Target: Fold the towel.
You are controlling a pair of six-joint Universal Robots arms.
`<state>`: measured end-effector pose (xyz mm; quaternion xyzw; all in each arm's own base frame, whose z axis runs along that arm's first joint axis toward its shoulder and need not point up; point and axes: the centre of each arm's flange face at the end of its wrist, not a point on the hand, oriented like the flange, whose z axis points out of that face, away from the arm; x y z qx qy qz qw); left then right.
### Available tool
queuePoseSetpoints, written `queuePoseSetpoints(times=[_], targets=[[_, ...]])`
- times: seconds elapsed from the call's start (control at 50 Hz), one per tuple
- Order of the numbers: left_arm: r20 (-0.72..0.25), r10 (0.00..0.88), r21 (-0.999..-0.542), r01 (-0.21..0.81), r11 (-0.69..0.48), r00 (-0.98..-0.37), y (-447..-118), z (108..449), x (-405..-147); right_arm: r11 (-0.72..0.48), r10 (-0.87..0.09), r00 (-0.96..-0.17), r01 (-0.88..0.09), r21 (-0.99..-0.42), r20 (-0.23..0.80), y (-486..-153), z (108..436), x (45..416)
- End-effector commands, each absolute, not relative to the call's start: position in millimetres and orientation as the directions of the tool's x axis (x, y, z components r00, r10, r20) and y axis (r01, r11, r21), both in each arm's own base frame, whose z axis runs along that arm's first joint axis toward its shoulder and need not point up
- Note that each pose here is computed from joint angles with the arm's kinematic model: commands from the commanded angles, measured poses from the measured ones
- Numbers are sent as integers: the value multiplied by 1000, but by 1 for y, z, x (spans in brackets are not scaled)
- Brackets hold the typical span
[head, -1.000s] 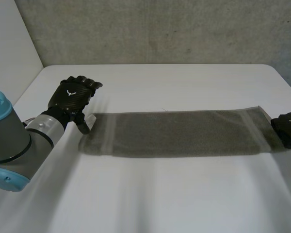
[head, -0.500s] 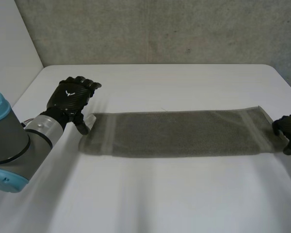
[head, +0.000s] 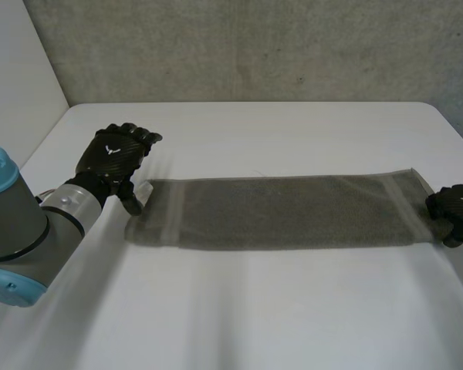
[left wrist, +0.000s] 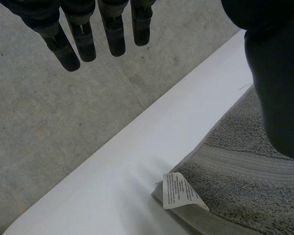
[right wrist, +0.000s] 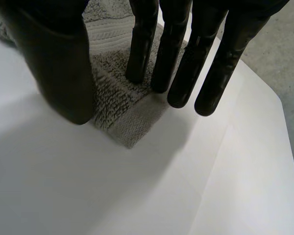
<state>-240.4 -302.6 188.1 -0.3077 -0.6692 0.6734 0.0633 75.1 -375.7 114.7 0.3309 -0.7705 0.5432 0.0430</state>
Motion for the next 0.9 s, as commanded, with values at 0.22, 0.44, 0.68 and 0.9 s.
queuePoseSetpoints(times=[0.22,0.44,0.68,0.9], targets=[[-333,499,-940,325,-105,-800,-301,186,-242,233,-399,-790,-578,-782,465,-390,109,63],[-335,492,-939,324,-110,-804,-302,189,-240,237,-244,-793,-607,-758,559,-403,144,42],[-333,478,-942,304,-140,-813,-304,202,-240,-138,-253,-700,-657,-741,668,-389,237,185],[-258,470,-966,217,-140,-844,-308,218,-239,-463,-497,-530,-508,-726,688,-290,232,370]])
